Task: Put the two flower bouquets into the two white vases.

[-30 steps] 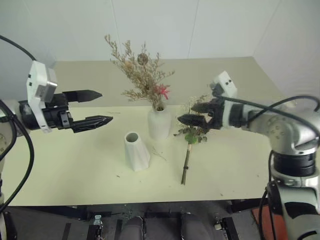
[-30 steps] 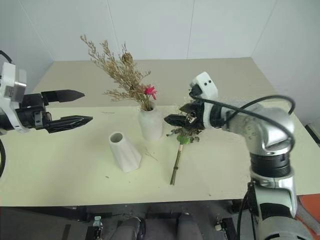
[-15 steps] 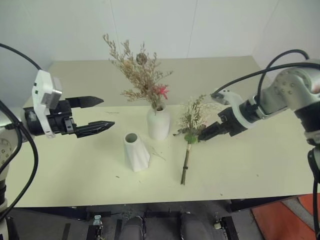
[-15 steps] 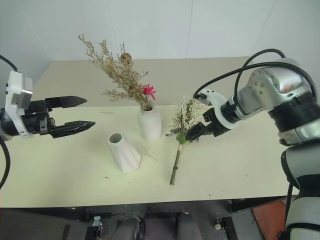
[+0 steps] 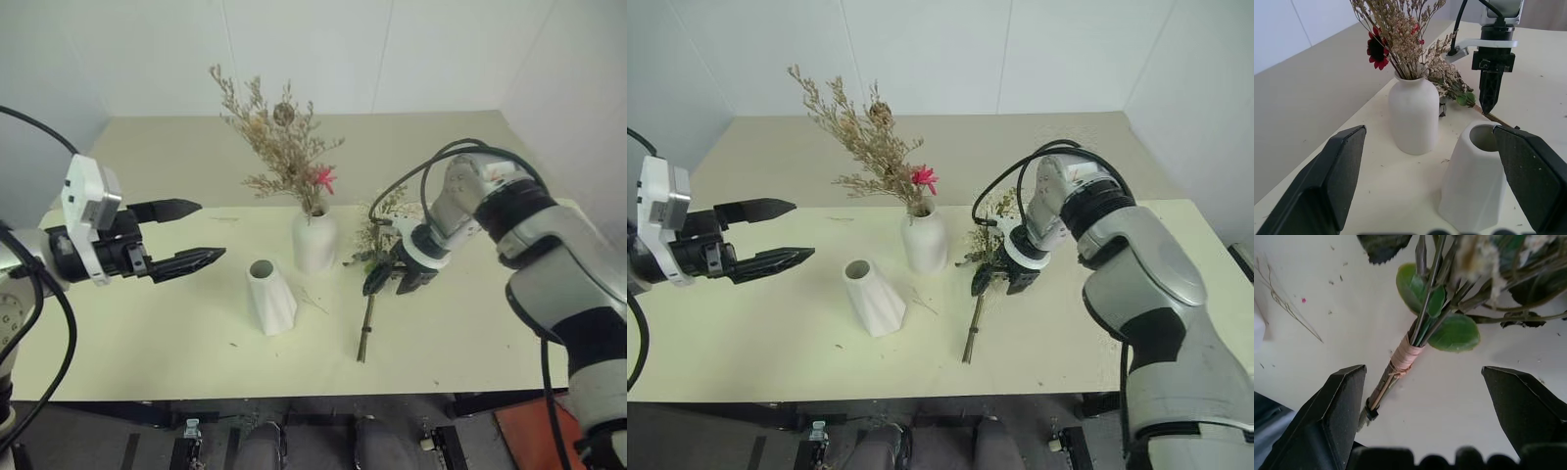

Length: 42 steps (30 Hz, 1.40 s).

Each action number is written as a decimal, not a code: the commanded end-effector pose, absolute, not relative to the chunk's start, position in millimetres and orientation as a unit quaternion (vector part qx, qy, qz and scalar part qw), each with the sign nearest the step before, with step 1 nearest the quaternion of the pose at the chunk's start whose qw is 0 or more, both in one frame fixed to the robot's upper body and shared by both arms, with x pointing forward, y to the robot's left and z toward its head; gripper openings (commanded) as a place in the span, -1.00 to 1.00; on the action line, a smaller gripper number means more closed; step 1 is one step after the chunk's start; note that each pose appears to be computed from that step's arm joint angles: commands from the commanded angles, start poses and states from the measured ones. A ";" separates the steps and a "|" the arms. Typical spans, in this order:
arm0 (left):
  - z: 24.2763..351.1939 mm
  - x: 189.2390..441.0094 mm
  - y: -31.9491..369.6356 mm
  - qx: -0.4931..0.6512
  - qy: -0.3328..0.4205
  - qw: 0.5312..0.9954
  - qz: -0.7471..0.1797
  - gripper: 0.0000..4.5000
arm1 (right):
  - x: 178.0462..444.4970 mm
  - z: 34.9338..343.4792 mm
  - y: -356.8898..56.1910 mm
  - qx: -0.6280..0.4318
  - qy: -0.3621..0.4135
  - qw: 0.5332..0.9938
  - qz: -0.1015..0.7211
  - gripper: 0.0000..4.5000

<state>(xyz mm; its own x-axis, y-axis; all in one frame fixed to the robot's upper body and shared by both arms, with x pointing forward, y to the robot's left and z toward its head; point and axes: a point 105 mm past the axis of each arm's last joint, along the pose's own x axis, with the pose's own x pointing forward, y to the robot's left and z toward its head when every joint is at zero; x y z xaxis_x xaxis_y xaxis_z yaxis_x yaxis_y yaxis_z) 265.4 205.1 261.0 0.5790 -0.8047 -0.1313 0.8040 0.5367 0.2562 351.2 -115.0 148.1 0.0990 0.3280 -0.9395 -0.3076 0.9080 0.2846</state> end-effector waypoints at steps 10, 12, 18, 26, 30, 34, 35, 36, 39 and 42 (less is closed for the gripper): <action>270.6 259.5 202.6 0.156 -0.028 0.877 -0.453 1.00 | 363.1 152.5 -102.8 0.016 0.625 0.762 0.171 0.42; 270.7 259.2 202.7 0.156 -0.028 0.878 -0.452 1.00 | 364.5 153.7 -100.4 0.017 0.621 0.765 0.172 0.12; 271.4 259.1 203.1 0.158 -0.028 0.878 -0.451 1.00 | 368.1 158.3 -104.4 0.037 0.611 0.773 0.166 -0.81; 273.1 263.2 201.5 0.161 -0.026 0.874 -0.458 1.00 | 371.0 164.8 -134.3 0.098 0.606 0.781 0.117 -0.92; 274.4 265.7 200.7 0.161 -0.024 0.870 -0.465 1.00 | 394.4 176.8 -170.4 0.117 0.522 0.843 0.065 -0.92; 275.0 270.4 198.7 0.163 -0.024 0.865 -0.474 1.00 | 416.0 201.8 -199.2 0.135 0.346 0.927 0.047 -0.92; 275.6 271.4 197.8 0.165 -0.025 0.863 -0.478 1.00 | 415.5 206.3 -202.9 0.143 0.317 0.936 0.049 -0.92; 276.7 272.8 197.0 0.167 -0.026 0.861 -0.481 1.00 | 415.5 211.5 -208.4 0.143 0.281 0.948 0.047 -0.92; 280.3 276.4 196.0 0.172 -0.029 0.856 -0.487 1.00 | 412.1 228.5 -218.8 0.127 0.178 0.974 0.062 -0.92; 282.2 278.2 196.2 0.177 -0.028 0.852 -0.491 1.00 | 401.7 250.3 -217.4 0.152 0.086 0.976 0.128 -0.92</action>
<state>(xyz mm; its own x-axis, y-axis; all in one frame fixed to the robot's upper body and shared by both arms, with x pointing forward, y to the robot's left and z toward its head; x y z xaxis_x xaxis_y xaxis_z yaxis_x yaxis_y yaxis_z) 280.5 196.5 272.8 0.5220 -0.8425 -0.1333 0.8345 0.4721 0.2840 407.4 -220.9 207.8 0.9187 0.1982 -0.3416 -0.0951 0.9505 0.2957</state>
